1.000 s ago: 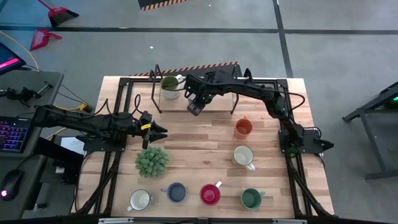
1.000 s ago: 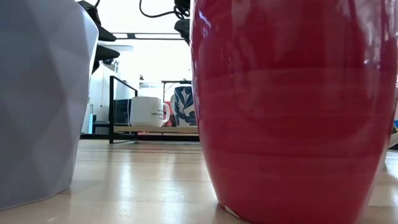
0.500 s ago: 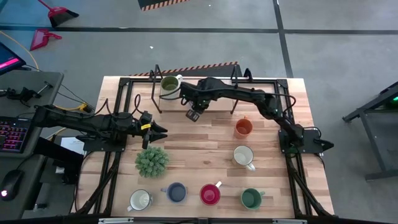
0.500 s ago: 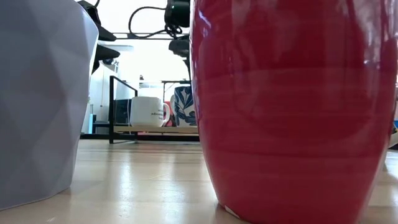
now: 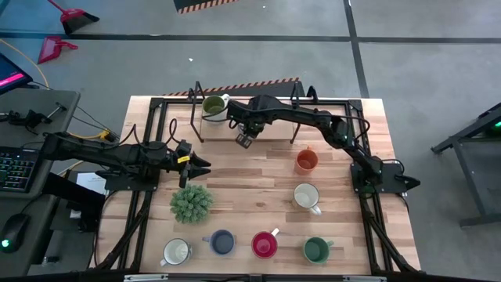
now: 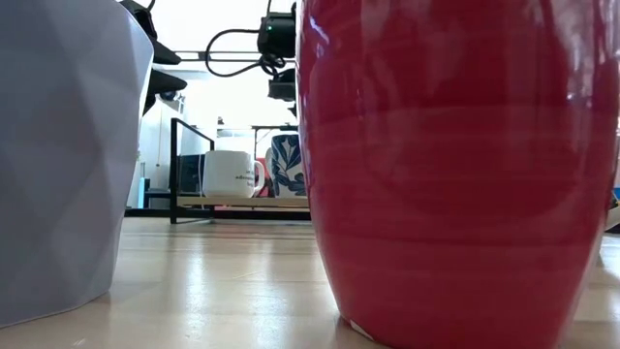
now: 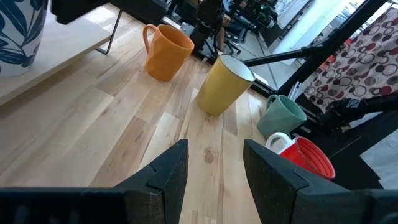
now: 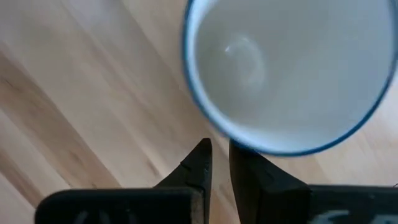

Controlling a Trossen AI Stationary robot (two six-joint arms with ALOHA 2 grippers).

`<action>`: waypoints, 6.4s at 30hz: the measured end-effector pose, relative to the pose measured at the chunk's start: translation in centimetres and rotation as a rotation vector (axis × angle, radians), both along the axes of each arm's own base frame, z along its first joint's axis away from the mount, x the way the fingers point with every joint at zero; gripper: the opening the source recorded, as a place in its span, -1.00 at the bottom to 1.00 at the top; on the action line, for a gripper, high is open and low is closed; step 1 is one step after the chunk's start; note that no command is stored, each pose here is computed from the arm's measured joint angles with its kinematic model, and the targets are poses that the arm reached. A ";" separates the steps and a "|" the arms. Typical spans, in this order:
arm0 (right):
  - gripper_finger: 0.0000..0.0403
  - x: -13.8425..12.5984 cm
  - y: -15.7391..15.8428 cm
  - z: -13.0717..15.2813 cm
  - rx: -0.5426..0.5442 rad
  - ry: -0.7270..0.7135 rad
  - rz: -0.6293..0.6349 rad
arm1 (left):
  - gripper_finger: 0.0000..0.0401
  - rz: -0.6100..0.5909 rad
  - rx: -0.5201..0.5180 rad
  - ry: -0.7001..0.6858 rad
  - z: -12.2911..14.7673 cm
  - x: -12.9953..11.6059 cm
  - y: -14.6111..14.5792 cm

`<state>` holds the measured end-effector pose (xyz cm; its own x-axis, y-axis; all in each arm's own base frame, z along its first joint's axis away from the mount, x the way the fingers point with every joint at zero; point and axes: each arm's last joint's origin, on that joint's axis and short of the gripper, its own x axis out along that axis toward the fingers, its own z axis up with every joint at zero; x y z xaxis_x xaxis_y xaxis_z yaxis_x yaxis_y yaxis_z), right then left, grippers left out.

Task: Place coffee mugs
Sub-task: Put the top blue mug on the shelf, then put the blue mug on the shelf aligned with the other white mug

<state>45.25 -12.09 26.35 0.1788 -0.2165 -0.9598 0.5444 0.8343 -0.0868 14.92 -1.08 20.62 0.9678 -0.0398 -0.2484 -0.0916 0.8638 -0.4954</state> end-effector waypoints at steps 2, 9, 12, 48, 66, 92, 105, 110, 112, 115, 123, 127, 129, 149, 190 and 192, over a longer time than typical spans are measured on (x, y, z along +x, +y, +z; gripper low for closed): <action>-0.84 0.0 -0.3 0.0 -0.005 -0.008 0.002 | -0.29 0.000 0.001 0.000 0.0 0.0 0.0; -0.84 0.2 -1.0 0.1 -0.018 -0.046 0.005 | -0.29 0.000 0.001 0.000 0.0 0.0 0.0; -0.84 0.3 -1.3 0.2 -0.020 -0.061 0.010 | -0.29 0.000 0.001 0.000 0.0 0.0 0.0; -0.84 0.3 -4.3 -0.1 0.023 -0.151 -0.012 | -0.29 0.001 -0.002 -0.004 0.0 0.0 0.0; -0.84 1.0 -4.2 0.2 -0.004 -0.213 0.030 | -0.29 0.005 -0.018 -0.003 0.0 0.0 0.0; -0.84 1.7 -6.0 -2.4 -0.027 -0.189 0.000 | -0.29 0.008 -0.028 -0.004 0.1 0.0 0.0; -0.84 1.6 -6.9 -2.3 -0.052 -0.200 -0.022 | -0.29 0.008 -0.029 -0.005 0.1 0.0 0.0; -0.84 1.5 -7.1 -2.3 -0.058 -0.204 -0.027 | -0.29 0.008 -0.029 -0.005 0.1 0.0 0.0; -0.84 1.5 -7.1 -2.3 -0.058 -0.204 -0.028 | -0.29 0.008 -0.029 -0.005 0.1 0.0 0.0; -0.84 1.5 -7.3 -2.2 -0.063 -0.207 -0.034 | -0.29 0.008 -0.029 -0.005 0.1 0.0 0.0; -0.84 1.7 -7.4 -2.1 -0.069 -0.237 -0.031 | -0.29 0.008 -0.029 -0.005 0.1 0.0 0.0; -0.84 1.7 -7.4 -2.1 -0.071 -0.242 -0.030 | -0.29 0.008 -0.029 -0.005 0.1 0.0 0.0; -0.84 1.8 -7.4 -2.1 -0.073 -0.245 -0.027 | -0.29 0.009 -0.031 -0.005 0.1 0.0 0.0; -0.84 2.0 -7.6 -1.9 -0.012 -0.307 -0.002 | -0.29 0.012 -0.044 -0.005 0.1 0.0 0.0; -0.84 -25.6 5.9 17.5 -0.243 -0.400 0.231 | -0.29 0.028 -0.029 -0.008 0.1 0.0 0.1; -0.84 -26.9 6.2 15.9 -0.267 -0.502 0.239 | -0.29 0.033 -0.043 -0.007 0.1 0.0 0.1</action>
